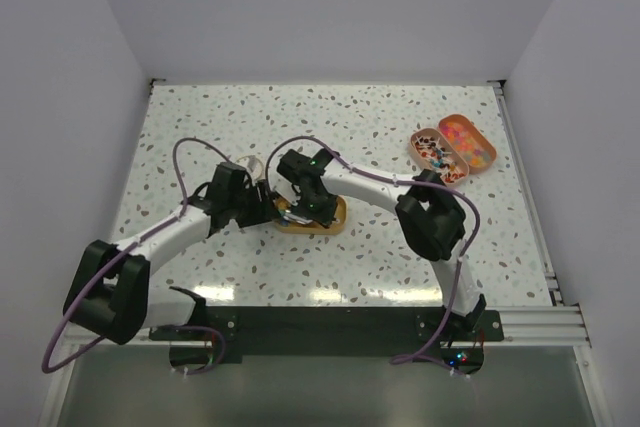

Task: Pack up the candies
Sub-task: Scoop the fake candies from the storage box.

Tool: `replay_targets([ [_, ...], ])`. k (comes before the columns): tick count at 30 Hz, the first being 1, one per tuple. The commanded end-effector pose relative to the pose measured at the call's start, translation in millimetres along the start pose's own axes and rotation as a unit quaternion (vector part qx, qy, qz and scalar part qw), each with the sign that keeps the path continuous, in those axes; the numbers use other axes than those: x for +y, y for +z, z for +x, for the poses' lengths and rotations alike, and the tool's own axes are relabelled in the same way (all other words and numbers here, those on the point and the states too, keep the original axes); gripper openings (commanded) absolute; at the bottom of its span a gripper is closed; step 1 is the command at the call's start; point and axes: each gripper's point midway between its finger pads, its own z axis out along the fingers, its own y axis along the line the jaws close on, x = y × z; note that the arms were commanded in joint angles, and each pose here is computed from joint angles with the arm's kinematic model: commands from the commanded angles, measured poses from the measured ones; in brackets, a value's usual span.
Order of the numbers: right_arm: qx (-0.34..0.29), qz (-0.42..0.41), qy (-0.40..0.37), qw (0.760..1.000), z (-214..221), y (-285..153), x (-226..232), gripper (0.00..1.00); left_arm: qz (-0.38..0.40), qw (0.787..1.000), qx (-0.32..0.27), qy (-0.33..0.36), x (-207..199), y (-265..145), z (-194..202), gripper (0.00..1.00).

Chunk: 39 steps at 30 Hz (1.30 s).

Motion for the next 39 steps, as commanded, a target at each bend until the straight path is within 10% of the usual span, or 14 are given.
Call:
replay_targets([
  [1,-0.057,0.004,0.010,0.998,-17.3,-9.2,-3.5,0.00,0.049,0.996,-0.065,0.033,-33.9,-29.1,-32.0,0.63],
  [16,-0.117,0.007,0.045,0.992,-11.0,-23.9,-21.4,0.00,-0.016,0.972,-0.226,0.059,-23.7,-99.9,-83.7,0.87],
  [39,-0.108,0.110,0.066,0.986,31.5,-88.8,-67.6,0.00,-0.093,0.935,-0.320,0.121,-5.1,-127.6,-122.5,0.90],
])
